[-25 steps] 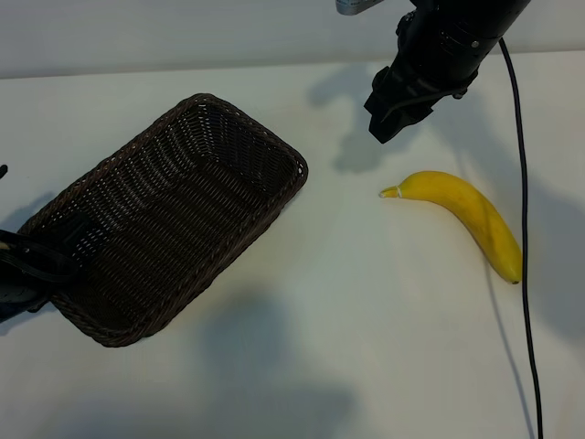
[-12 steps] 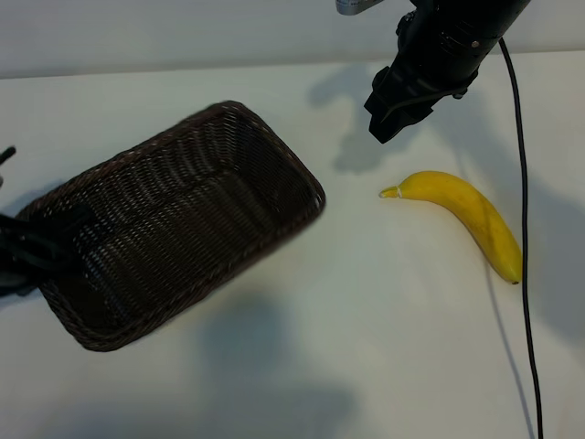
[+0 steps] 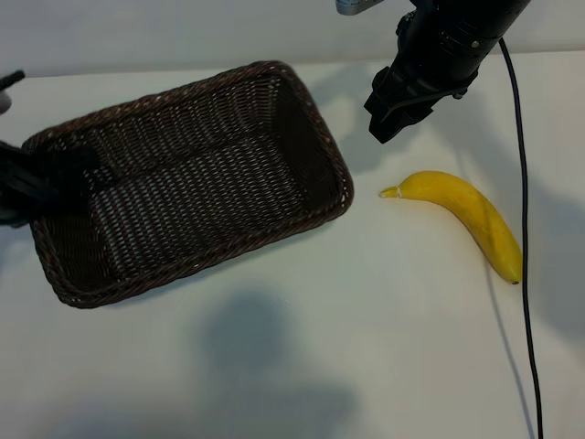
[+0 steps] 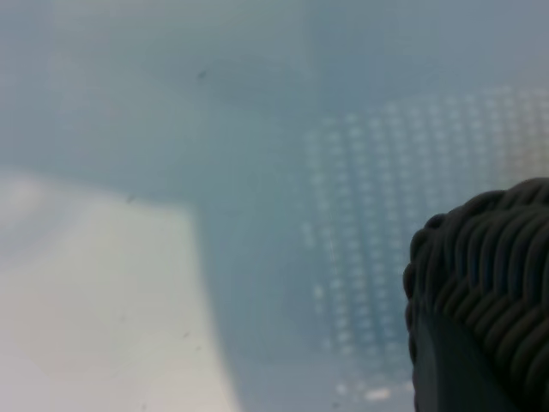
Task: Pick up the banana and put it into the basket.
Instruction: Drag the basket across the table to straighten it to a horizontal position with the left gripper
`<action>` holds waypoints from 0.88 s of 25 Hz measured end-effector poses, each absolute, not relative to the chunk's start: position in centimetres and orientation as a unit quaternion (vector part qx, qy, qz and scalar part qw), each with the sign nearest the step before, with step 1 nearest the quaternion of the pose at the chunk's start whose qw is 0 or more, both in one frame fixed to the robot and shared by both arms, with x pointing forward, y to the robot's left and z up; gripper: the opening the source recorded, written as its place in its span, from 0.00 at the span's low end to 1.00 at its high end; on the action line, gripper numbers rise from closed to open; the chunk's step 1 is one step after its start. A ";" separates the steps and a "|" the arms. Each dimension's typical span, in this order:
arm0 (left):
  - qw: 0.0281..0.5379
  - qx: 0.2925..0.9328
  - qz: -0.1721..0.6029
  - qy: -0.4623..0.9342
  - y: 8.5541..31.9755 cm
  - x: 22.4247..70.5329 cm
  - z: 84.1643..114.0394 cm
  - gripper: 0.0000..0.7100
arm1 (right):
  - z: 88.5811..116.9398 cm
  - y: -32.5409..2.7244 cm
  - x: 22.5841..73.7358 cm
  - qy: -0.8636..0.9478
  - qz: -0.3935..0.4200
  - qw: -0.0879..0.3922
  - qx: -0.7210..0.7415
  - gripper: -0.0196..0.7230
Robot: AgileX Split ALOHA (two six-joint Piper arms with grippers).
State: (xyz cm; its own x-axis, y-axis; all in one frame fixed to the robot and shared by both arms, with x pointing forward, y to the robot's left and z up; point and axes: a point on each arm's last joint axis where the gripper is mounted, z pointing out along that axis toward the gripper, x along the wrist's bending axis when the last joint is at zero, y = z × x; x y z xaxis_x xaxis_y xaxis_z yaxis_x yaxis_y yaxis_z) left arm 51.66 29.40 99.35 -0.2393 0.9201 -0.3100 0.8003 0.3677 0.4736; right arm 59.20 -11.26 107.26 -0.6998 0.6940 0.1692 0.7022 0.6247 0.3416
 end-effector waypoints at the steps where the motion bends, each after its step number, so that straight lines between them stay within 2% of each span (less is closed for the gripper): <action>1: 0.278 0.557 0.108 0.775 29.4 51.8 99.6 0.25 | 107.3 -11.3 59.2 -0.901 -0.194 0.010 -0.387 0.73; 6: 0.277 0.593 0.105 0.748 29.1 53.1 100.7 0.25 | 107.3 -11.3 59.2 -0.901 -0.194 0.010 -0.387 0.73; 13: 0.274 0.618 0.087 0.732 28.9 56.4 100.8 0.25 | 107.3 -11.3 59.2 -0.901 -0.194 0.011 -0.388 0.73; 17: 0.288 0.634 0.059 0.715 28.3 58.0 100.1 0.25 | 107.3 -11.3 59.2 -0.901 -0.194 0.011 -0.388 0.73; 22: 0.282 0.650 0.027 0.705 27.9 59.6 98.0 0.25 | 107.2 -11.3 59.2 -0.902 -0.190 0.009 -0.387 0.73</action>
State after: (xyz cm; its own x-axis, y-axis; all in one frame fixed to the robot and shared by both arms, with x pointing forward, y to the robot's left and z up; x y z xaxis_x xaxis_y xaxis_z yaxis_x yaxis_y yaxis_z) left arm 59.63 27.94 98.05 0.0038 0.9317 -0.3632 0.9015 0.1540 0.4044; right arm 59.20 -11.33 107.23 -0.7003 0.6948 0.1637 0.7017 0.6279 0.3366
